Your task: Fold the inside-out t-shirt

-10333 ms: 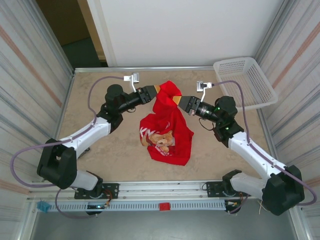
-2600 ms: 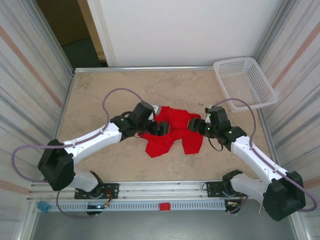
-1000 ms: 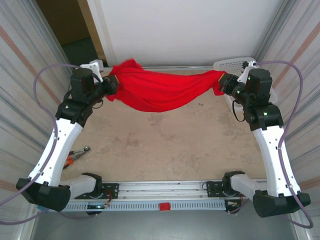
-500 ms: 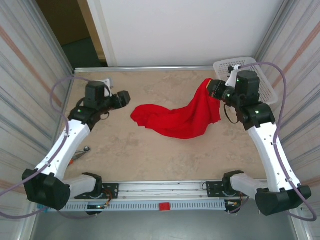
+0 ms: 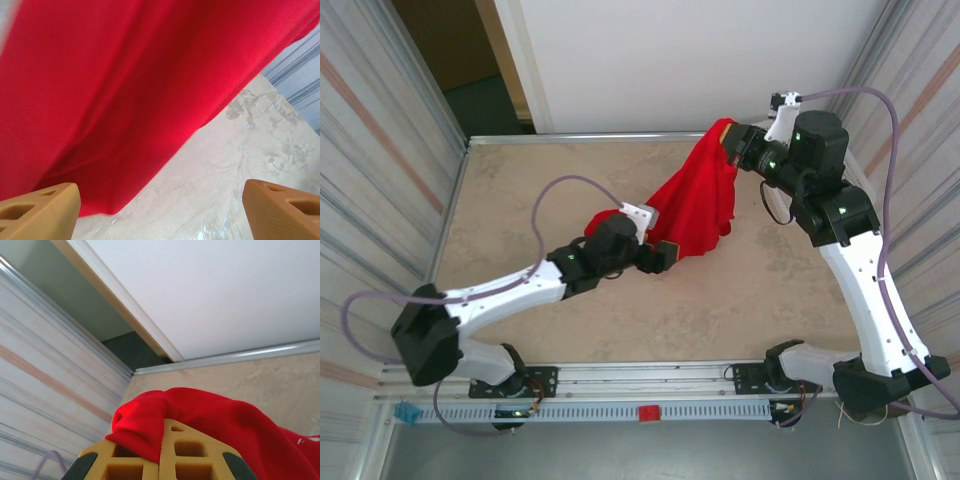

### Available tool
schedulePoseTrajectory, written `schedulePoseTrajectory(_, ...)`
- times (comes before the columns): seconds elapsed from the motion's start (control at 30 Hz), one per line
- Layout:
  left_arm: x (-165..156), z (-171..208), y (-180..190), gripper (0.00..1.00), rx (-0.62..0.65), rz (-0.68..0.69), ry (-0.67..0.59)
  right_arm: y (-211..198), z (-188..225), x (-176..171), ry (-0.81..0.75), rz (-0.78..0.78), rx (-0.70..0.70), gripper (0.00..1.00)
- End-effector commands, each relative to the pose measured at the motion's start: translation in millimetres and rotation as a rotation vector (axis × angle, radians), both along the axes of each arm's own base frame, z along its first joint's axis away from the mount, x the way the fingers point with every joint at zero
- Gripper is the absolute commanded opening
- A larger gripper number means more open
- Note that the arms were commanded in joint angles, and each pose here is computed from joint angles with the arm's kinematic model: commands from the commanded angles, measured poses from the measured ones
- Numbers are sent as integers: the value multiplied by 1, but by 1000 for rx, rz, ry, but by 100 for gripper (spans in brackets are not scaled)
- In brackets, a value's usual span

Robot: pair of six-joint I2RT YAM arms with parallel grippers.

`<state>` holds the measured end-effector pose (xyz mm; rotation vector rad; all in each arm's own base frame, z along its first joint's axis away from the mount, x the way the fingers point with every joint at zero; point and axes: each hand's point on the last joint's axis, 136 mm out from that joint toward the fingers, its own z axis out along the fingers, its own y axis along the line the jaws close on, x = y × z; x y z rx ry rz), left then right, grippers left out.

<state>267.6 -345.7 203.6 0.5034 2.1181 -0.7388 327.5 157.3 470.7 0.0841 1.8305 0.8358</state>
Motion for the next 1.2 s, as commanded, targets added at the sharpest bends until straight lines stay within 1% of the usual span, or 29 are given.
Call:
schedulePoseTrajectory(0.0, 26, 33, -31, 86, -94, 8, -119, 2, 29, 0, -77, -8, 20, 0)
schedulePoseTrajectory(0.07, 34, 32, -50, 87, -99, -15, -118, 5, 33, 1, -85, -2, 23, 0)
schedulePoseTrajectory(0.13, 49, 23, -61, 88, -58, 17, -110, 7, 36, 1, -90, 0, 24, 0)
schedulePoseTrajectory(0.17, 57, 16, -63, 86, -20, 42, -104, 7, 38, 0, -96, -3, 25, 0)
schedulePoseTrajectory(0.2, 63, 13, -65, 81, 7, 45, -113, 5, 40, -1, -102, -9, 25, 0)
schedulePoseTrajectory(0.23, 66, 13, -65, 70, 25, 43, -122, 2, 43, -3, -111, -18, 20, 0)
schedulePoseTrajectory(0.27, 68, 17, -64, 50, 41, 29, -130, -2, 48, -5, -123, -33, 12, 0)
schedulePoseTrajectory(0.3, 68, 24, -58, 19, 52, 19, -134, -8, 53, -8, -139, -50, 4, 0)
schedulePoseTrajectory(0.33, 68, 35, -50, 0, 53, 19, -143, -14, 58, -12, -155, -67, -1, 0)
schedulePoseTrajectory(0.37, 66, 50, -38, 0, 42, 13, -150, -21, 64, -16, -172, -85, -5, 0)
schedulePoseTrajectory(0.43, 56, 89, -17, 0, -50, -43, -143, -35, 76, -26, -206, -119, 3, 0)
schedulePoseTrajectory(0.5, 40, 133, 6, 0, -160, -126, -108, -46, 89, -38, -242, -141, 21, 0)
schedulePoseTrajectory(0.53, 33, 150, 17, 0, -187, -146, -98, -48, 93, -42, -255, -145, 28, 0)
schedulePoseTrajectory(0.6, 19, 184, 39, 0, -216, -175, -115, -52, 101, -51, -277, -147, 47, 0)
schedulePoseTrajectory(0.7, 11, 214, 65, 0, -256, -192, -101, -53, 101, -57, -273, -142, 72, 0)
schedulePoseTrajectory(0.8, 25, 231, 87, 0, -321, -187, -53, -55, 84, -51, -230, -163, 77, 0)
schedulePoseTrajectory(0.9, 62, 220, 104, 0, -335, -138, 25, -61, 45, -32, -131, -222, 48, 0)
schedulePoseTrajectory(1.0, 104, 183, 108, 0, -291, -84, 110, -73, -24, 0, 26, -304, -11, 0)
schedulePoseTrajectory(1.03, 117, 168, 107, 0, -273, -67, 135, -79, -53, 12, 95, -322, -21, 0)
schedulePoseTrajectory(1.13, 146, 126, 103, 17, -220, -29, 194, -98, -137, 48, 274, -386, -44, 0)
schedulePoseTrajectory(1.17, 153, 115, 104, 26, -200, -12, 205, -105, -166, 60, 339, -410, -52, 0)
